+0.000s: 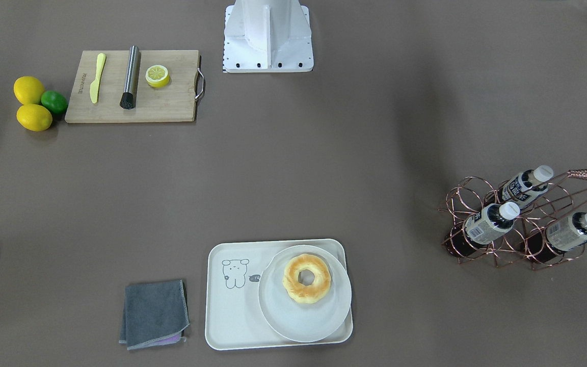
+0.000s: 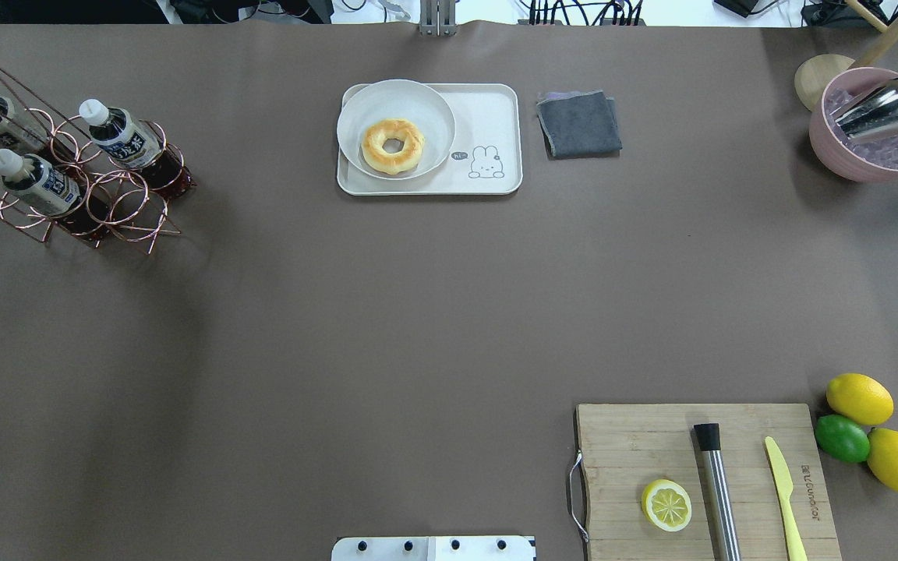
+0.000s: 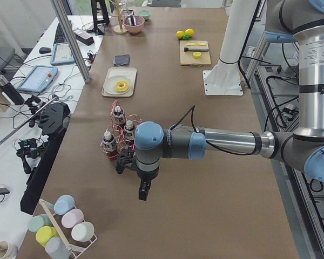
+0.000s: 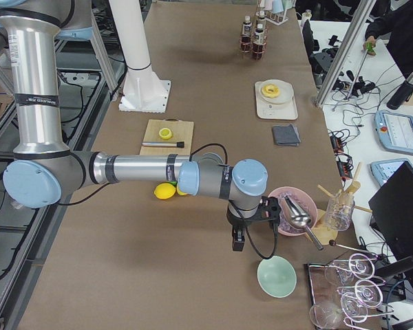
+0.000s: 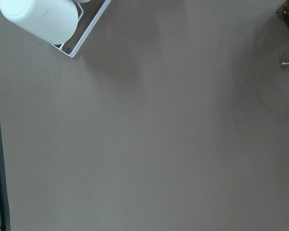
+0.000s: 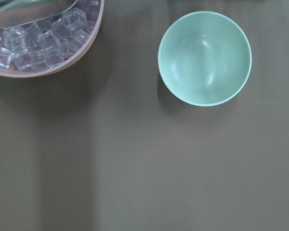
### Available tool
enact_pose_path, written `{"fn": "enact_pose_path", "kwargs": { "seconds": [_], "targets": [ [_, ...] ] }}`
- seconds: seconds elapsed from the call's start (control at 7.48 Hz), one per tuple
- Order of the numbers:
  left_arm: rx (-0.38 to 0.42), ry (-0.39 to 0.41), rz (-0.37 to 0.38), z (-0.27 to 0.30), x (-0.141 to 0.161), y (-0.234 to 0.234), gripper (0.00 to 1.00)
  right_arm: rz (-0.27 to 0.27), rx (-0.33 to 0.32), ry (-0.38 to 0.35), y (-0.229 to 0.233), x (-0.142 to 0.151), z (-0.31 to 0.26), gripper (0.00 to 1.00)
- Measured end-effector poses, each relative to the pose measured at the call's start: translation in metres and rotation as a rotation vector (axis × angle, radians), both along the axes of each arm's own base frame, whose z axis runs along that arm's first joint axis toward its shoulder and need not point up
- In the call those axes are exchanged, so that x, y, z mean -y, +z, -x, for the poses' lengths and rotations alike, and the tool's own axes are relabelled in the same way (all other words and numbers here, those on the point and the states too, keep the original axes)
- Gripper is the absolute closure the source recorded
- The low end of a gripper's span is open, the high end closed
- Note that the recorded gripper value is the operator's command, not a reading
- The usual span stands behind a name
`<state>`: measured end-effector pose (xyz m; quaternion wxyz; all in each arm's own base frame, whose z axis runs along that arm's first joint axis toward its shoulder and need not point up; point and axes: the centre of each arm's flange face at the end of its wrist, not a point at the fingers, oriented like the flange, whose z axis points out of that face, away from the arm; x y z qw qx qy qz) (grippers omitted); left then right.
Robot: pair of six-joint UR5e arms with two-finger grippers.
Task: Place tea on tray
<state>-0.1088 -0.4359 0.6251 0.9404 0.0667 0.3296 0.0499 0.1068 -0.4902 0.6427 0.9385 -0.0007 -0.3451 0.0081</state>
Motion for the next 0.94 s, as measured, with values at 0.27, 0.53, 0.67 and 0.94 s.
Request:
{"fn": "enact_pose_path", "kwargs": {
  "seconds": [0.27, 0.53, 0.67, 0.94],
  "targets": [
    [-0.003, 0.001, -0.006, -0.0004, -0.0002, -0.0015, 0.03, -0.001, 0.001, 0.004, -0.0025, 0.0010, 0.0006, 0.00],
    [-0.004, 0.003, -0.013, -0.0007, 0.0009, -0.0038, 0.03, -0.003, 0.000, 0.004, -0.0034, 0.0014, 0.0008, 0.00],
    [-0.004, 0.003, -0.018, -0.0006, 0.0026, -0.0060, 0.03, -0.003, 0.001, 0.003, -0.0036, 0.0017, 0.0012, 0.00],
    [-0.002, 0.005, -0.033, -0.0003, 0.0060, -0.0085, 0.03, -0.003, 0.000, 0.001, -0.0038, 0.0023, 0.0024, 0.00]
  ]
}}
